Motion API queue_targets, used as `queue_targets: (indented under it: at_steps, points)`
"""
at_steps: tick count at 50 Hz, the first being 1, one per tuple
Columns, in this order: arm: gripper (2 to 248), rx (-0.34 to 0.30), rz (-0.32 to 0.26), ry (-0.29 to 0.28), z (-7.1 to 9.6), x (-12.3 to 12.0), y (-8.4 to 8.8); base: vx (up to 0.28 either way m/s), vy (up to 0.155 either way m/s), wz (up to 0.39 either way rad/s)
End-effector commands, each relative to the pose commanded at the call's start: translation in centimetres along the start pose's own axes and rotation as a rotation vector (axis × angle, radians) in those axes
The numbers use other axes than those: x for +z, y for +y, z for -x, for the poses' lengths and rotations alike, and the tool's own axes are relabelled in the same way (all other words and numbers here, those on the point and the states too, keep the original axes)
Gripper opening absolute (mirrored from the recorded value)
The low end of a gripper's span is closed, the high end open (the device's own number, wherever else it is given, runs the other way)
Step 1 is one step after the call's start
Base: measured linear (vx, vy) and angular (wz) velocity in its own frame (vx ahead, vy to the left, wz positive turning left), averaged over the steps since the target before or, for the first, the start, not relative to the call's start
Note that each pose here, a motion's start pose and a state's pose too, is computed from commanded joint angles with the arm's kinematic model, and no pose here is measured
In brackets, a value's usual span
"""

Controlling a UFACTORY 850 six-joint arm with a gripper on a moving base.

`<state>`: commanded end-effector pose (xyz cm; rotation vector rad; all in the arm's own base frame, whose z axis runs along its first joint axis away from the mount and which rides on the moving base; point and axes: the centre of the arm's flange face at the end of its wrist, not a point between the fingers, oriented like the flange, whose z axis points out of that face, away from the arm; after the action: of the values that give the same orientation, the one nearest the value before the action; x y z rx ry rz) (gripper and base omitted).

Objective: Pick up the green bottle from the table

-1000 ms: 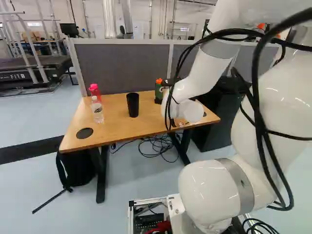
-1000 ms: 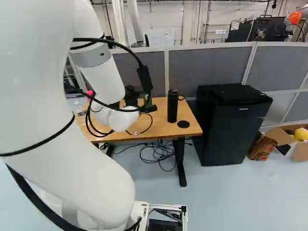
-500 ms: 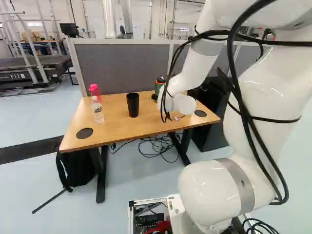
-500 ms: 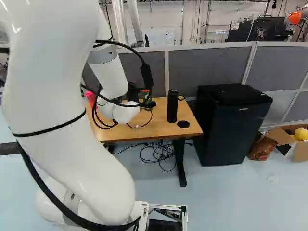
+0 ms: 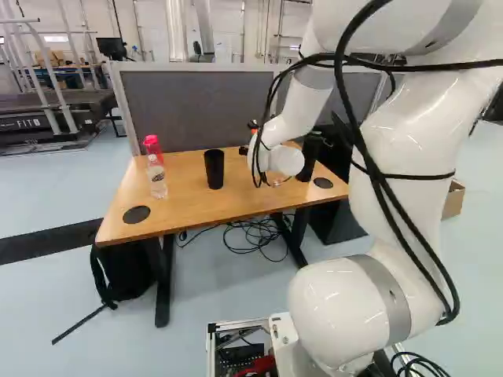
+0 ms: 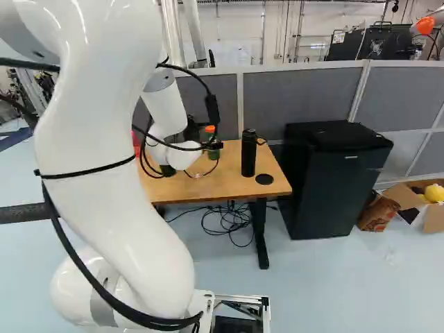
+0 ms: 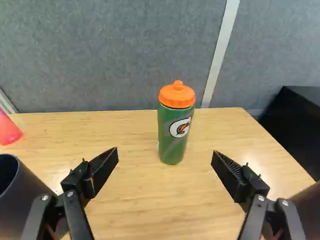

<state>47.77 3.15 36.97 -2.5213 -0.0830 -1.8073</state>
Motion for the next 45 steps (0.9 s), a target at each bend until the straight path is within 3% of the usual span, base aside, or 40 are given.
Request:
queue_targets:
  at_steps: [18,45]
  points:
    - [247,-0.001,-0.003,0.013,-0.7,3.7,-0.2,0.0,0.0,0.0]
    - [247,0.001,0.002,-0.004,0.8,10.2,0.1,0.0,0.0,0.0]
